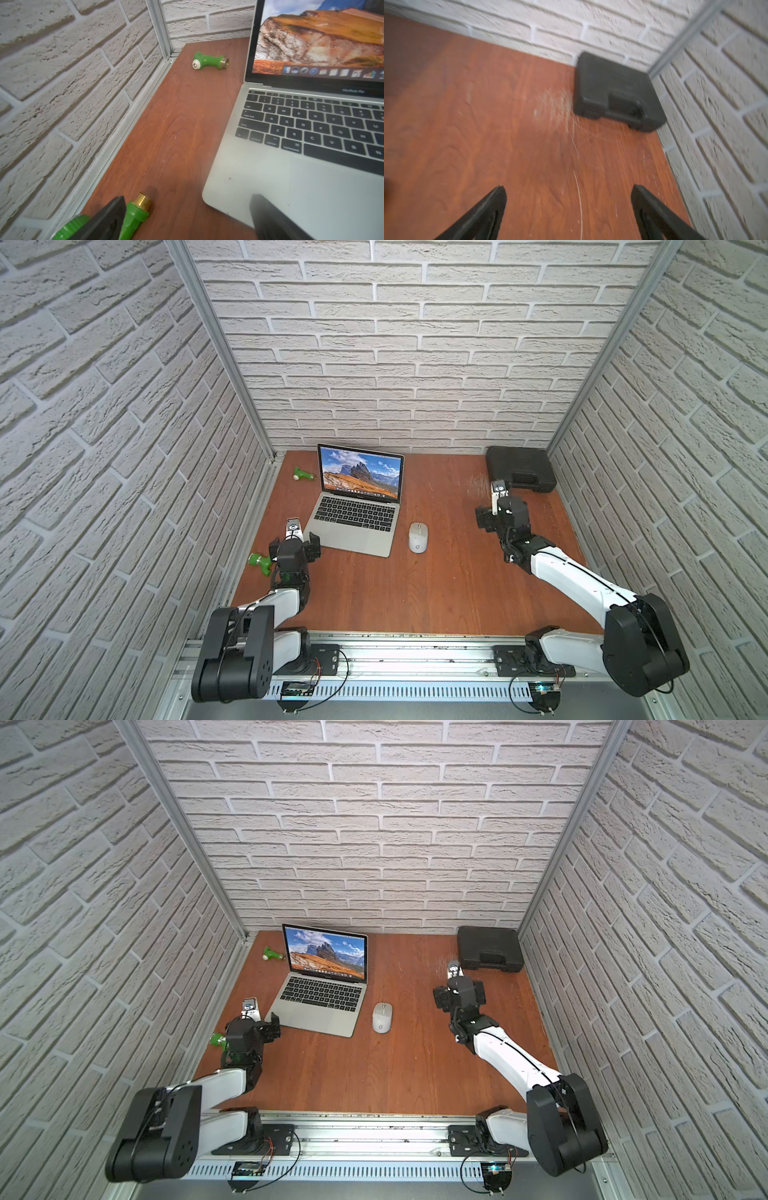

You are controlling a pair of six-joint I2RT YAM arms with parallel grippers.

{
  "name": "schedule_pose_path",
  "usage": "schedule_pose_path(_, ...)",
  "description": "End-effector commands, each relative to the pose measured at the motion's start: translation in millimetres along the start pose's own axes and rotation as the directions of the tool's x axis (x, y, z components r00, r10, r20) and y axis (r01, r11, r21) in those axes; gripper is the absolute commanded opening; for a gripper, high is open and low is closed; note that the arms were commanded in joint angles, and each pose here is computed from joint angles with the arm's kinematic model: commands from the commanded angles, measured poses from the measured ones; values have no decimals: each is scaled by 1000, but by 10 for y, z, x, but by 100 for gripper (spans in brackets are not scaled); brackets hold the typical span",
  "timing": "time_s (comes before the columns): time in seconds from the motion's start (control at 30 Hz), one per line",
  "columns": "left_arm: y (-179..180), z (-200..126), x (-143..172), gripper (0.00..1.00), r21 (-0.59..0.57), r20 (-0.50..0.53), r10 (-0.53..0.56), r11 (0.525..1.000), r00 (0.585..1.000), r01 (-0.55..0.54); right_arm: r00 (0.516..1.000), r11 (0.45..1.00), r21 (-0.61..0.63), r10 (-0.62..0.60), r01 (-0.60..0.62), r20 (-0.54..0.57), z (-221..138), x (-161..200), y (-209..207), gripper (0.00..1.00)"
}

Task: Remove the wireless mouse receiver from the laptop
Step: Reset both arms

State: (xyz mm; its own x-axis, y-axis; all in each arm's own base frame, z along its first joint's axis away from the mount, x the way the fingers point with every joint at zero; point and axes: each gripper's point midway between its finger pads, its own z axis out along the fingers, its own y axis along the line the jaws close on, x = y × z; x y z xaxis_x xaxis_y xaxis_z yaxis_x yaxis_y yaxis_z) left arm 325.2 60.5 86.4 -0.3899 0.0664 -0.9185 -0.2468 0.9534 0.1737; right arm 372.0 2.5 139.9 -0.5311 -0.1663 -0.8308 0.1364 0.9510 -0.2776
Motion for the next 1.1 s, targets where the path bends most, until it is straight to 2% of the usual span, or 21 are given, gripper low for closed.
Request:
schedule_pose_path(0.0, -86, 10, -446, 97, 93, 198, -56, 995, 978, 38, 971, 982, 10, 184, -187, 154, 39, 16, -277, 98)
schedule_pose_path(0.17, -209, 151, -410, 97, 147, 176, -46, 989, 983, 19, 956, 989, -94, 137, -116, 261, 66, 111, -108, 98)
schedule_pose_path(0.23, -303, 228, -342, 95, 183, 170, -32, 983, 985, 0, 957, 985, -157, 106, -65, 269, 124, 148, 49, 97)
schedule_pose_path(0.3, -300, 245, -315, 95, 175, 197, -37, 985, 980, 2, 959, 983, -175, 100, -54, 264, 166, 184, 96, 96)
schedule_pose_path(0.37, -277, 227, -271, 96, 168, 171, -42, 986, 984, 13, 957, 979, -194, 110, -59, 267, 178, 202, 102, 97)
schedule_pose_path(0.43, -311, 301, -285, 98, 180, 148, -33, 984, 988, 6, 964, 981, -167, 133, -95, 232, 295, 296, 61, 98)
schedule_pose_path(0.5, -220, 514, -250, 98, 111, 28, -31, 993, 999, 28, 976, 985, -130, 134, -112, 174, 420, 318, 26, 99)
schedule_pose_path(0.53, -269, 530, -268, 98, 99, 16, -4, 995, 1000, 3, 979, 981, -150, 145, -123, 147, 453, 291, 14, 99)
schedule_pose_path(0.6, -322, 527, -281, 98, 101, 24, 29, 994, 999, -32, 976, 976, -168, 166, -141, 141, 474, 305, -8, 99)
schedule_pose_path(1.07, -302, 545, -270, 99, 119, 12, 11, 993, 1000, -12, 975, 976, -168, 166, -141, 146, 468, 296, -8, 100)
